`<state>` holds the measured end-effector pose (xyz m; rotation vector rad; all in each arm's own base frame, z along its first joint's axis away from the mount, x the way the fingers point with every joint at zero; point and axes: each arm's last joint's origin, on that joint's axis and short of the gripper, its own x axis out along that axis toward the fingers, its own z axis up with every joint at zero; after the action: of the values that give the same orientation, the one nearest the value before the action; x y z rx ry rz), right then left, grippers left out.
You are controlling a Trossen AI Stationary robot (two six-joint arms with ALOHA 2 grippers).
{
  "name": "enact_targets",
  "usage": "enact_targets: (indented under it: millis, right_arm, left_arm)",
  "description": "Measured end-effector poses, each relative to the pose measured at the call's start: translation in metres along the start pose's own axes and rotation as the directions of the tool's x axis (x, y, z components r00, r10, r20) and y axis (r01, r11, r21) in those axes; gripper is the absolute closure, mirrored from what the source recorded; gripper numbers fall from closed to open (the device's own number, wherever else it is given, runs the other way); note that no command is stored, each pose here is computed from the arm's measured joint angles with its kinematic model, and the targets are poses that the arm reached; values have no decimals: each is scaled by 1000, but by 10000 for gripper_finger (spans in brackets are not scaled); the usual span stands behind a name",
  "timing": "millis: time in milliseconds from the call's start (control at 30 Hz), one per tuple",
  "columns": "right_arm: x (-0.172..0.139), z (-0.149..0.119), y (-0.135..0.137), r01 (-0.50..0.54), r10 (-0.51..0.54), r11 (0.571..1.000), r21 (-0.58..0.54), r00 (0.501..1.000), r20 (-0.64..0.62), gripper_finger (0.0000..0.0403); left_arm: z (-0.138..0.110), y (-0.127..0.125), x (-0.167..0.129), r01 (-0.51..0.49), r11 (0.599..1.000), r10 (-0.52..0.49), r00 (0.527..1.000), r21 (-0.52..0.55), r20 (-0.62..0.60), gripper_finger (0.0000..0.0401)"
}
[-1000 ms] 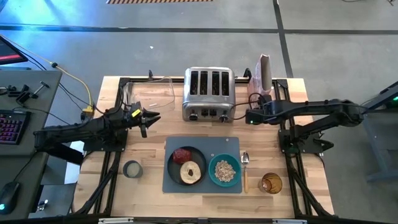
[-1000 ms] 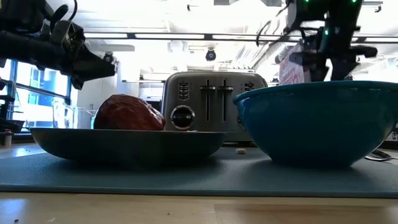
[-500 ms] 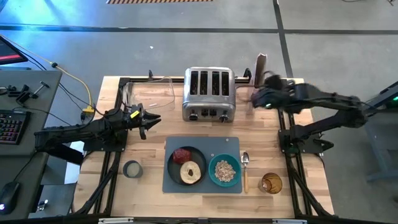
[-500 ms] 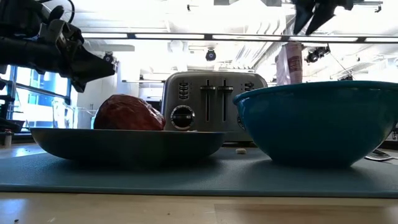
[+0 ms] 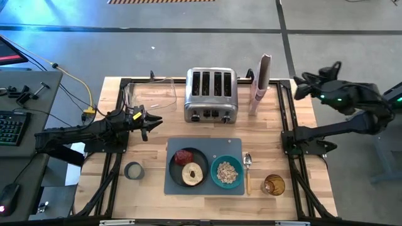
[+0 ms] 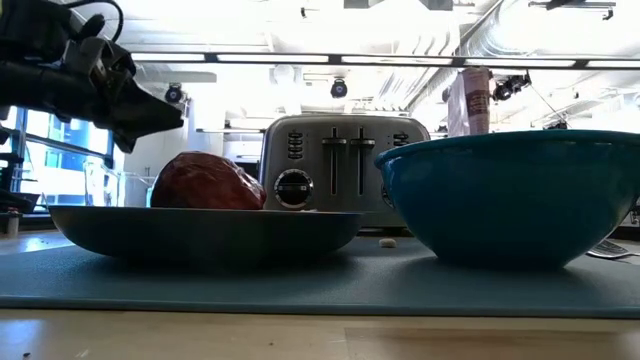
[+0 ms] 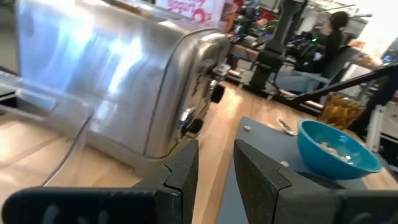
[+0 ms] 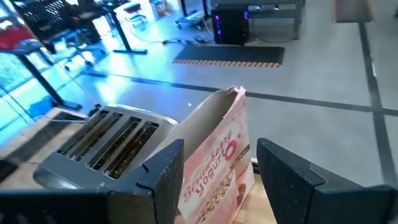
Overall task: Arrange a breakfast setting
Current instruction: Return to Home Position
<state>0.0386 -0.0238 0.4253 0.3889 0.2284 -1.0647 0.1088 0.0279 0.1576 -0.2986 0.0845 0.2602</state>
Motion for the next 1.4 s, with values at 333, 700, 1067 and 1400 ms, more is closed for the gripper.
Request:
enact_targets:
  millis: [333, 700, 1067, 1400]
  right_arm:
    - [6, -44, -30, -84, 83, 996, 22, 995, 60, 217]
    - [45, -119, -27, -149, 150, 989, -12, 980, 128, 217]
    - [64, -163, -19, -417, 420, 907, -50, 905, 67, 217]
    - [67, -178, -12, -653, 657, 753, -78, 752, 55, 217]
  left_arm:
    - [-2, 3, 0, -77, 997, 77, 997, 0, -2, 311]
    - [-1, 5, 0, -149, 989, 149, 989, -1, 21, 311]
    - [-1, 5, 0, -149, 989, 149, 989, -1, 21, 311]
    - [-1, 5, 0, -149, 989, 149, 989, -1, 21, 311]
